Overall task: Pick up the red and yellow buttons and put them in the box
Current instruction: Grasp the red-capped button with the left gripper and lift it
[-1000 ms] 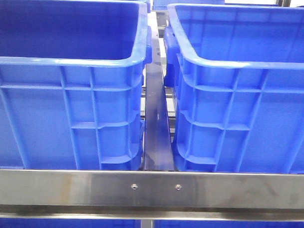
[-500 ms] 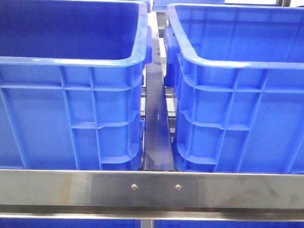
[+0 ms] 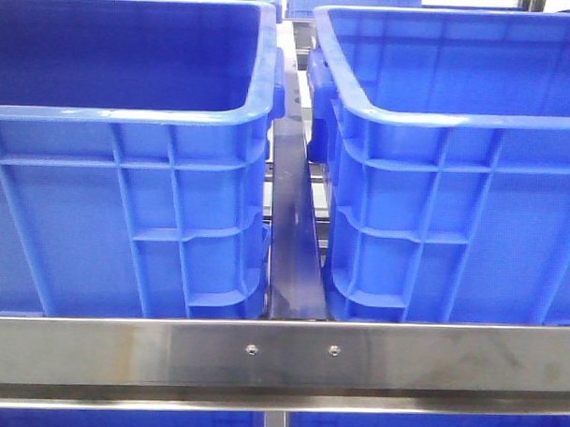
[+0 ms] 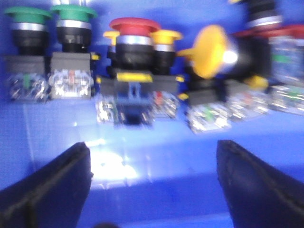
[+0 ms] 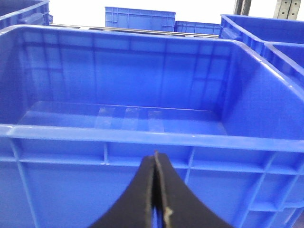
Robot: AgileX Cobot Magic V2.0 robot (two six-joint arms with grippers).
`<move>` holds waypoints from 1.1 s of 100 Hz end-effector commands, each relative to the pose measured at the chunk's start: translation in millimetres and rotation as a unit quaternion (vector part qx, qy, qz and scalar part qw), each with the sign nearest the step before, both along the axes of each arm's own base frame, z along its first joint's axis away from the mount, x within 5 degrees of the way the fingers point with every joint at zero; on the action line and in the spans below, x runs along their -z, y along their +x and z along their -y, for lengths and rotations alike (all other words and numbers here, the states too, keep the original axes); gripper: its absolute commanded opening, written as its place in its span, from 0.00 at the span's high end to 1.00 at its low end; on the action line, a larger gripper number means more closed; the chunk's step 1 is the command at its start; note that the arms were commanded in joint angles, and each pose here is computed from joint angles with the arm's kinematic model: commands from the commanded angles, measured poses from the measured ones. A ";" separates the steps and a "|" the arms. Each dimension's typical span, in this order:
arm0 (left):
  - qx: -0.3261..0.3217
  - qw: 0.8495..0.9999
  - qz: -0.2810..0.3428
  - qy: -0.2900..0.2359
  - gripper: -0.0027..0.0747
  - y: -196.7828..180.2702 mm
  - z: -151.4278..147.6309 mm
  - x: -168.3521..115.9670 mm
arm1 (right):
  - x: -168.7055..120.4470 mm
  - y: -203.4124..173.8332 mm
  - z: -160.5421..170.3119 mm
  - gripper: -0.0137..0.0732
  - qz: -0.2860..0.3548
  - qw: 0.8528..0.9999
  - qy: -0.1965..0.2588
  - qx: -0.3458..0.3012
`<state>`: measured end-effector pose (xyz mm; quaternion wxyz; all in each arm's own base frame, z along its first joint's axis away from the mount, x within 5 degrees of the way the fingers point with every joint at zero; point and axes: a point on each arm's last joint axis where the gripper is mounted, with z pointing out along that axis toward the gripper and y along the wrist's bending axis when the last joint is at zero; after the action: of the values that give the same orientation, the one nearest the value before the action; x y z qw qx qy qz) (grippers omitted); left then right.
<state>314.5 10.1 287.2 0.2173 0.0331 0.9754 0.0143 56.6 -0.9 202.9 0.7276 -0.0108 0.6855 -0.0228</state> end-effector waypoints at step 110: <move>0.013 1.000 0.023 0.009 0.76 39.9 0.1 -1.5 | -13.9 -3.6 -0.2 0.92 0.057 0.998 -0.006 0.000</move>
<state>361.3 12.3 248.5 0.1722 0.0372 0.9842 0.0165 56.6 -0.9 202.9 0.7276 -0.0108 0.6855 -0.0228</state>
